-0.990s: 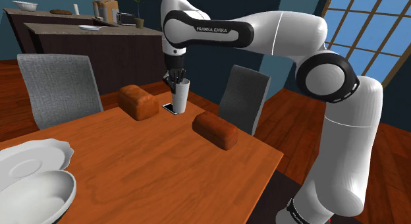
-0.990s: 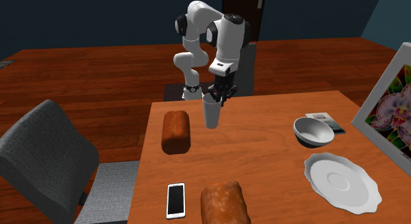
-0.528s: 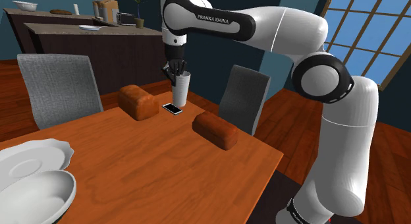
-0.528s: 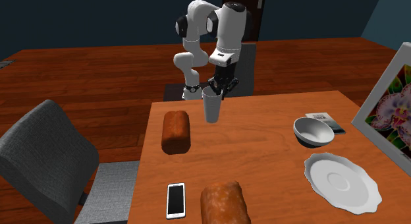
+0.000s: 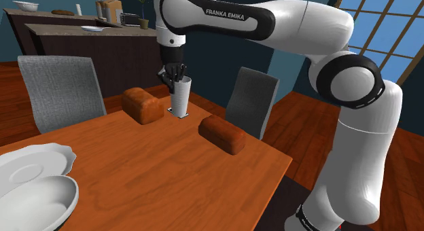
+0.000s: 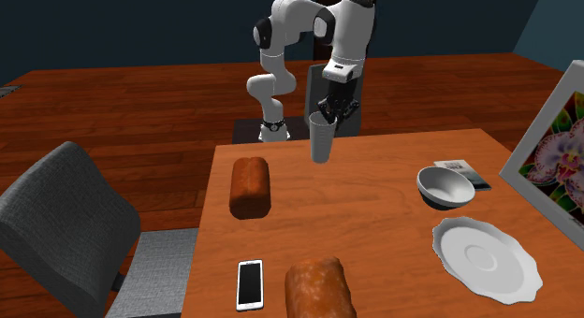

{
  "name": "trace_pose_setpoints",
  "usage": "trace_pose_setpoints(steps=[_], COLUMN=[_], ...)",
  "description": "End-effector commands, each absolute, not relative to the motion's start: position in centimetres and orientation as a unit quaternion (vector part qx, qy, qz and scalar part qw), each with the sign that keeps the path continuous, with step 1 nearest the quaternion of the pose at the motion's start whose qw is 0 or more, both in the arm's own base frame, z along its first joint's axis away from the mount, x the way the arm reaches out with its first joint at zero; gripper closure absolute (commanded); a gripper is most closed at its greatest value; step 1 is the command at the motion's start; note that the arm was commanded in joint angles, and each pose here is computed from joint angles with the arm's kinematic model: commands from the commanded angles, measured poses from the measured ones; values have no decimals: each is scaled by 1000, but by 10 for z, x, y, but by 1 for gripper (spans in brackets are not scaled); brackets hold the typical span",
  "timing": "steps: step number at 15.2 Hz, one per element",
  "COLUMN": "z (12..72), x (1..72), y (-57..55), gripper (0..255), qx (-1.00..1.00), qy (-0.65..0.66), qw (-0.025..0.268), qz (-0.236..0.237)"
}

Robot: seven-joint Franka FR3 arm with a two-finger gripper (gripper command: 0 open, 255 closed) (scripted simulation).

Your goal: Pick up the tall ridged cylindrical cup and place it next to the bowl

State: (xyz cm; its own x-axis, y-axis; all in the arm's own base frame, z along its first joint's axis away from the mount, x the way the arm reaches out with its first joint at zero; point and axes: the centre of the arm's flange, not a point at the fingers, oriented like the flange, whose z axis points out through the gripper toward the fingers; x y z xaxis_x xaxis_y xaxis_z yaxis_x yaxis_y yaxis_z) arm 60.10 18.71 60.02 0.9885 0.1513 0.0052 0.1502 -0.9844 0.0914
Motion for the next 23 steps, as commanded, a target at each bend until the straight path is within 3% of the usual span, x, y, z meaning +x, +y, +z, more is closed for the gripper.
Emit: trace_pose_setpoints(steps=[1, 23], z=[599, 600], x=[586, 441], y=[209, 458], gripper=[255, 255], qx=[996, 996], qy=[75, 75], qw=[46, 46], qz=[6, 6])
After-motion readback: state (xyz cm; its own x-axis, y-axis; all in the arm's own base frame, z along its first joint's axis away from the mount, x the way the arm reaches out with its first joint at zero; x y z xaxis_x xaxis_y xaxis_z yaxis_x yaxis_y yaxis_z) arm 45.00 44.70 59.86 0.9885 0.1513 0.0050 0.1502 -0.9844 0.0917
